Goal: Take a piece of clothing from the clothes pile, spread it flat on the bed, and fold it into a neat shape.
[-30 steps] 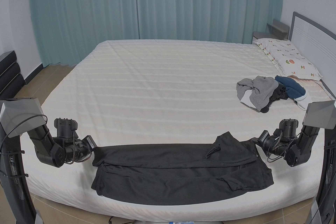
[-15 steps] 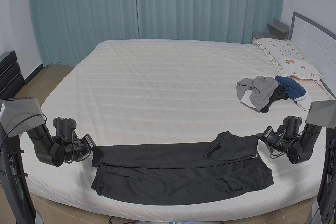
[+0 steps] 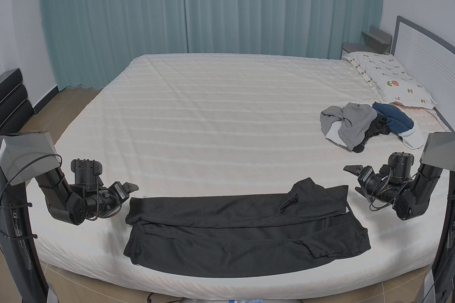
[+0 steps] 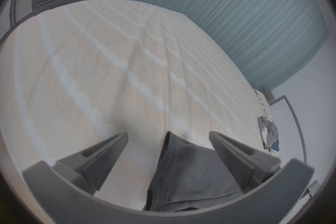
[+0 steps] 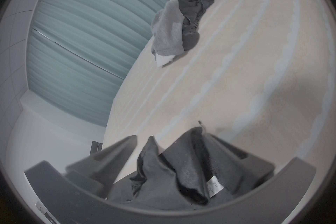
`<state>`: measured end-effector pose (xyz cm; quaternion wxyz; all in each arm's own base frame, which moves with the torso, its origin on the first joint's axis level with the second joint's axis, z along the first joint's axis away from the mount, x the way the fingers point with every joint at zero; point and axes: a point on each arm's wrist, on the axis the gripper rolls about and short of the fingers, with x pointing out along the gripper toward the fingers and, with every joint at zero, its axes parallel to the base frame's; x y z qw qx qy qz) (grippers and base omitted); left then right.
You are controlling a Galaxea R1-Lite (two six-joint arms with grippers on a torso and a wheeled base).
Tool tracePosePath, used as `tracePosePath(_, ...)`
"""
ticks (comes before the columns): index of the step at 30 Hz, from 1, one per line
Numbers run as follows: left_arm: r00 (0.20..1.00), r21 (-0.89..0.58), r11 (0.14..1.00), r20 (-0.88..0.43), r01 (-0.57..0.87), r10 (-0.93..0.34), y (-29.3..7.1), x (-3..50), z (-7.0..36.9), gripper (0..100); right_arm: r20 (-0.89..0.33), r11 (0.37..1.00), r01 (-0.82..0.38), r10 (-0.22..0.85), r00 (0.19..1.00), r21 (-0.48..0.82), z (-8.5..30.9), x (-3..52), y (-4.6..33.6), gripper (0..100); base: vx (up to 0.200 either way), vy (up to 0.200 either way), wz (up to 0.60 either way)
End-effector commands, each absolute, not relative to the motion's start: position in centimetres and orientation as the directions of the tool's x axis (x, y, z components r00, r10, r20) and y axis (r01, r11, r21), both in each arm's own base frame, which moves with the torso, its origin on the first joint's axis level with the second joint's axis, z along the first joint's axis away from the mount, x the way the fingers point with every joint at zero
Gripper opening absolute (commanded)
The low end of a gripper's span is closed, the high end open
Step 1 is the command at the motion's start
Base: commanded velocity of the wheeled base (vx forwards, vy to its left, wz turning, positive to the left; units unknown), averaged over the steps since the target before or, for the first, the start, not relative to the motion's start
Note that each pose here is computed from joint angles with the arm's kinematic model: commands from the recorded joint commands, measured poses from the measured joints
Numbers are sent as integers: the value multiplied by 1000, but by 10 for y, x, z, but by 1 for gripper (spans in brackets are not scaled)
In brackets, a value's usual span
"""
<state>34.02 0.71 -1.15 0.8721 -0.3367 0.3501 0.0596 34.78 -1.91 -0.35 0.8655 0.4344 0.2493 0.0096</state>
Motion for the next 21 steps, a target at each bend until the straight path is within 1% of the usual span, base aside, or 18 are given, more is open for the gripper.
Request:
tracePosePath(1, 768, -579, 735, -628, -352, -127, 14, 344, -5, 100, -368, 633, 135, 251, 895, 762, 30, 337, -11, 100, 0, 0, 0)
tracePosePath(4, 776, -605, 708, -617, -364, -128, 14, 347, -3, 100, -372, 642, 113, 284, 884, 759, 30, 336, 2, 100, 0, 0, 0)
tracePosePath(5, 781, -623, 687, -611, -374, -129, 15, 350, -2, 100, -390, 656, 103, 307, 868, 747, 29, 335, 10, 100, 0, 0, 0)
tracePosePath(9, 776, -646, 668, -610, -368, -162, 17, 350, -3, 100, -466, 715, 83, 358, 809, 694, 16, 336, 30, 100, 0, 0, 0)
tracePosePath(11, 774, -648, 666, -611, -369, -166, 19, 350, -4, 100, -483, 728, 78, 367, 795, 682, 12, 336, 34, 100, 0, 0, 0)
tracePosePath(12, 773, -650, 661, -613, -374, -165, 22, 350, -4, 100, -504, 753, 62, 375, 778, 655, 3, 342, 39, 100, 0, 0, 0)
tracePosePath(15, 772, -650, 661, -614, -376, -164, 22, 350, -7, 100, -544, 785, 55, 375, 750, 617, -7, 351, 41, 100, 0, 0, 0)
tracePosePath(21, 770, -647, 663, -616, -377, -164, 22, 350, -8, 100, -570, 799, 60, 372, 733, 599, -16, 360, 42, 100, 0, 0, 0)
